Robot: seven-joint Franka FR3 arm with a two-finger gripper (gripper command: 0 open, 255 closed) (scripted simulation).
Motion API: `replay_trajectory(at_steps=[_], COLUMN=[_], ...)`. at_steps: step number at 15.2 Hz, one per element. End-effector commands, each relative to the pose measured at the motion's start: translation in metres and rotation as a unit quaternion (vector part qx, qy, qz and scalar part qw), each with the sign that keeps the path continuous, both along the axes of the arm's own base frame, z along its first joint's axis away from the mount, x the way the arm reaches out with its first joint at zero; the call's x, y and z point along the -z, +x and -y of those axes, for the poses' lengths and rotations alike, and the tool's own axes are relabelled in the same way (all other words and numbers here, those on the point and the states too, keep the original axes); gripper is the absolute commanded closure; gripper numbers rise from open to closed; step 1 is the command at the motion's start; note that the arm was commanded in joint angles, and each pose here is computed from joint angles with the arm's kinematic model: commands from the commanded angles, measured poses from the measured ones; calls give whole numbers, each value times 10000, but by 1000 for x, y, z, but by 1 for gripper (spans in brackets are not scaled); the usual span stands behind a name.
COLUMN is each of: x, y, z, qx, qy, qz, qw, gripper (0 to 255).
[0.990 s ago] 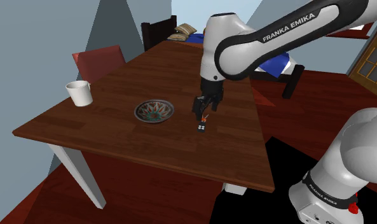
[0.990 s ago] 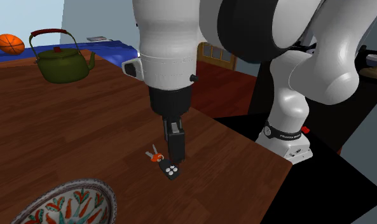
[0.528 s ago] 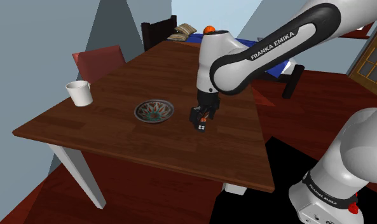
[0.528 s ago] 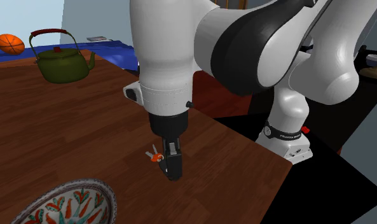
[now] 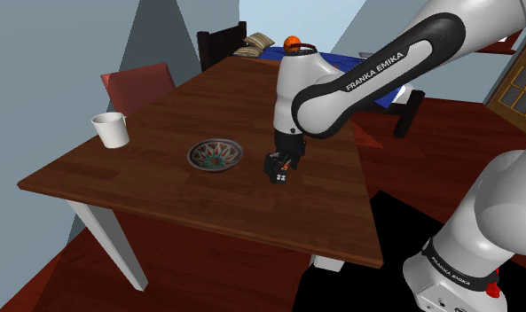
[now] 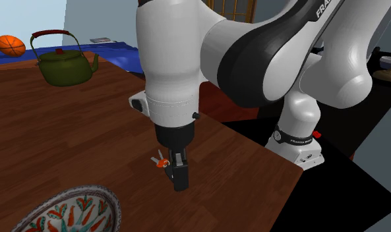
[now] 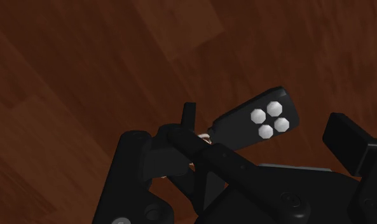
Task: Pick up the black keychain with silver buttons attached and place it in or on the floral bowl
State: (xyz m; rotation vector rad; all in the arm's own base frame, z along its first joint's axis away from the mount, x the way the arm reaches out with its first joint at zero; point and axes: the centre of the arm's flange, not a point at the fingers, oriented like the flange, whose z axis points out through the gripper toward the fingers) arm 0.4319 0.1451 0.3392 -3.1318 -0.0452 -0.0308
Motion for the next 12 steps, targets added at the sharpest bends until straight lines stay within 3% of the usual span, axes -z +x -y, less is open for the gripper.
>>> replay_trajectory(at_steps=[1, 2, 12], x=[0, 0, -5], y=[0, 0, 0], z=[0, 0, 0], qx=[0, 0, 0], qy=[0, 0, 0], qz=[0, 0, 0], qw=[10000, 10000, 10000], gripper=[0, 255, 255])
